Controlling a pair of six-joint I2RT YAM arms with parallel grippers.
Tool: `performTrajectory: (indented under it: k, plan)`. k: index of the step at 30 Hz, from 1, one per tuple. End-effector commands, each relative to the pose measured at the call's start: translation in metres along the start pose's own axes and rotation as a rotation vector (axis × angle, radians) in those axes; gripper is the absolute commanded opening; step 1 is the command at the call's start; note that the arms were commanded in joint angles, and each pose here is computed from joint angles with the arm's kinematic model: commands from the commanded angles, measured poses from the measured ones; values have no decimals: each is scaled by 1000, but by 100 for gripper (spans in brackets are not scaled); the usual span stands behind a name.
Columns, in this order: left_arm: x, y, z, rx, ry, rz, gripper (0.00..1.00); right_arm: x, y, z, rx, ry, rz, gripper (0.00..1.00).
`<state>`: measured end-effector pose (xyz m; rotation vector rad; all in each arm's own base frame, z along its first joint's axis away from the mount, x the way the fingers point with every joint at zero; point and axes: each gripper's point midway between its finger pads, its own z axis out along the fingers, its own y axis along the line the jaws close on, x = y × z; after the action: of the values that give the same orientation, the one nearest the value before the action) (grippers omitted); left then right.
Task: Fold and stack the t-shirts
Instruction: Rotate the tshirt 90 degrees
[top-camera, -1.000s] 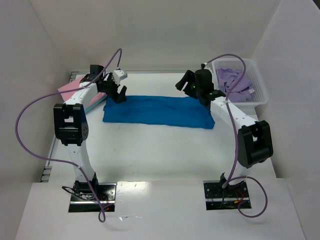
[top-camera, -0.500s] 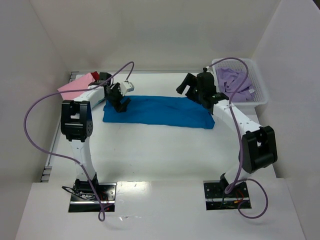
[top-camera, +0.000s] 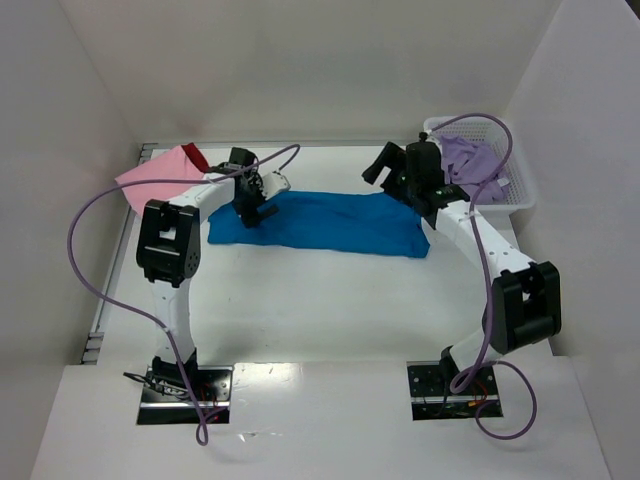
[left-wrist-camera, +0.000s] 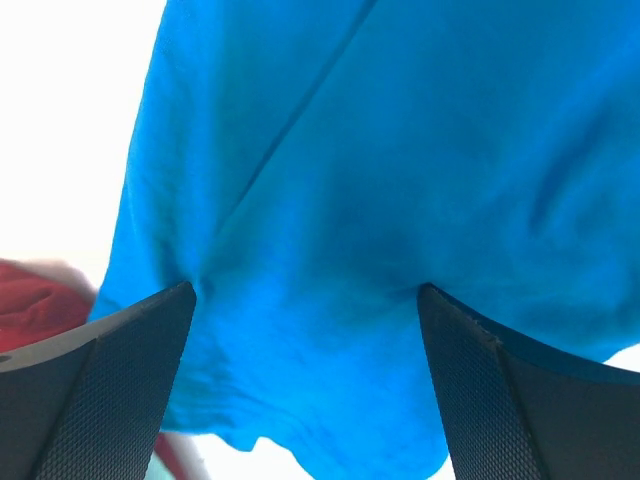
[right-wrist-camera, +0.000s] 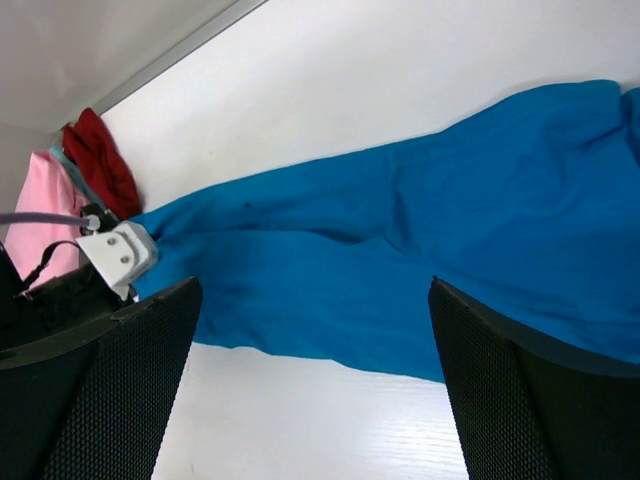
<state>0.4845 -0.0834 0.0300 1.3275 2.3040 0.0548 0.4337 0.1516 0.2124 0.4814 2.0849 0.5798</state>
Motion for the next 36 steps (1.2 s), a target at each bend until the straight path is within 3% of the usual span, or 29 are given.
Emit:
performTrajectory:
  k: [1,10,16,25,30,36]
  plan:
    - [38,-28,23,45,149,-29,100,-27,3,-19,-22,-65,1,100]
    - [40,-65,-6,121,192,-80,100,-40,-4,-32,-27,-97,-2,100]
    - [25,-90,-22,170,148,-115,100,-42,-12,-33,5,-95,-7,100]
    - [3,-158,-43,271,150,-181,100,-12,-44,-15,123,2,3,100]
    - [25,-218,-46,424,218,-269,100,17,-67,3,194,102,4,100]
    - [13,-244,-60,454,192,-323,100,51,-89,19,311,199,-7,100]
